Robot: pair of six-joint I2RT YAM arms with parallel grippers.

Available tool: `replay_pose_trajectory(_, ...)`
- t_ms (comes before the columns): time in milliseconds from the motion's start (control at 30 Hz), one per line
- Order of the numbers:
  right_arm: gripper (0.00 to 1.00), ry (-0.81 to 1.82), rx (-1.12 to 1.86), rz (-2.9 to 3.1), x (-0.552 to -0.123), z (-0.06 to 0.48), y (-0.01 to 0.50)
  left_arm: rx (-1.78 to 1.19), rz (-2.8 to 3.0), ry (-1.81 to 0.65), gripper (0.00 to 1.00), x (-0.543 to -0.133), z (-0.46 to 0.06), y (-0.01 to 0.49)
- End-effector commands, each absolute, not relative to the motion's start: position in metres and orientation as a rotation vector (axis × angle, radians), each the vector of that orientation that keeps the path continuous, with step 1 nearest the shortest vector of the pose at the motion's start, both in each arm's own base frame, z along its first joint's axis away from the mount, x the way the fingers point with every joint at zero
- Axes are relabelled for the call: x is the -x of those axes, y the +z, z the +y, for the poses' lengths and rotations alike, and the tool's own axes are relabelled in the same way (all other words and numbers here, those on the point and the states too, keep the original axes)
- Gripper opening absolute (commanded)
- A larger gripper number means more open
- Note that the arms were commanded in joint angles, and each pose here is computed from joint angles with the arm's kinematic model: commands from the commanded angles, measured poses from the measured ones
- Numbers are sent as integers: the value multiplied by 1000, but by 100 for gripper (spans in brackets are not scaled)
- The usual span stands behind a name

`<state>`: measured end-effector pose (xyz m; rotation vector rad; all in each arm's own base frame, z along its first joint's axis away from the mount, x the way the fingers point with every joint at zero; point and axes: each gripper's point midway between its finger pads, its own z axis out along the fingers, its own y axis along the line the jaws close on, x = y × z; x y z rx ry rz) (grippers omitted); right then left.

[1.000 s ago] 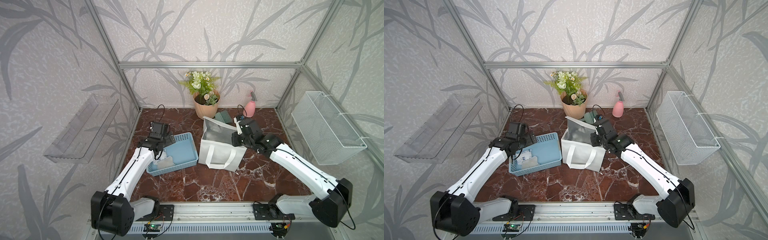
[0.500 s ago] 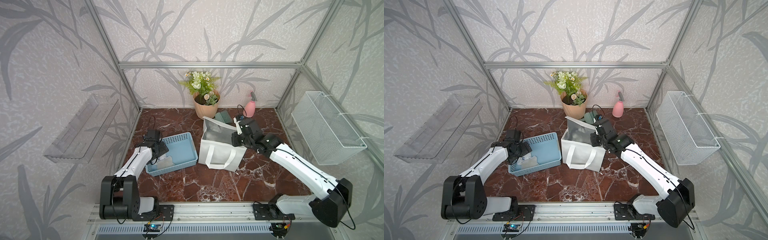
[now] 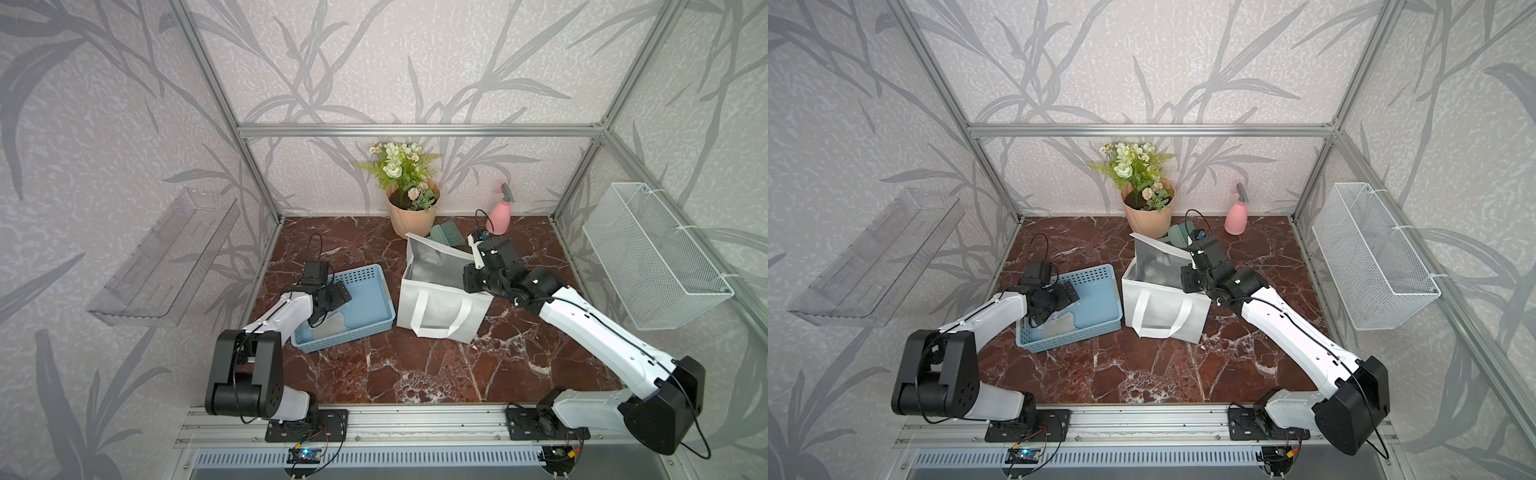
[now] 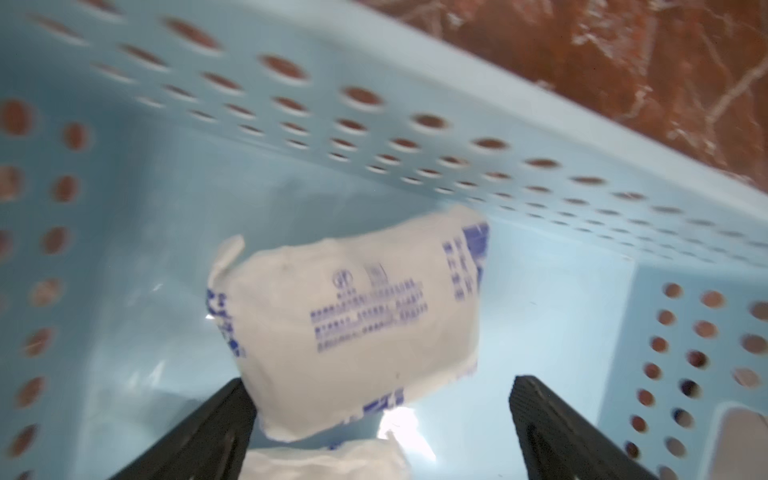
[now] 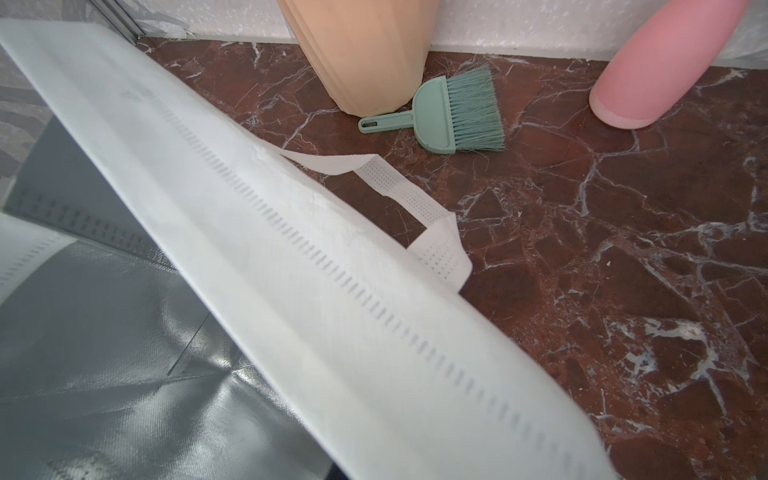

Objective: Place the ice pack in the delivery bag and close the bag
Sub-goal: Pick up the ice pack from the bin.

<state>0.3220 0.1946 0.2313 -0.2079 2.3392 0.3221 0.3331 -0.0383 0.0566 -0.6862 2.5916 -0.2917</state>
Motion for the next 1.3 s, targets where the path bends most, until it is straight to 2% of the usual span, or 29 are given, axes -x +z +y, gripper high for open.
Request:
replay_pose_trajectory(0,6,327,215,2365,-319,196,225,519,2547,-406,100,-354,-75,80)
replay_pose_trajectory(133,6,323,215,2365,-319,196,226,474,2526,-349,100,-354,-72,100)
replay_pose_trajectory(300,6,318,213,2372,-318,195,222,355,2508,-124,100,-355,-46,114)
replay_pose_trajectory(567,6,332,213,2374,-319,197,221,43,2508,-171,100,-392,-67,108)
replay_pose_trajectory(700,6,328,208,2378,-318,196,222,3,2561,-141,100,-404,-67,84)
replay_pose_trajectory(900,6,318,202,2368,-317,193,224,15,2677,-276,100,-378,-83,47)
replay_pose_trajectory(1133,6,324,210,2372,-318,195,223,19,2698,-428,98,-346,-103,55)
replay_pose_trajectory(1267,6,335,212,2373,-318,197,221,1,2671,-364,98,-344,-98,60)
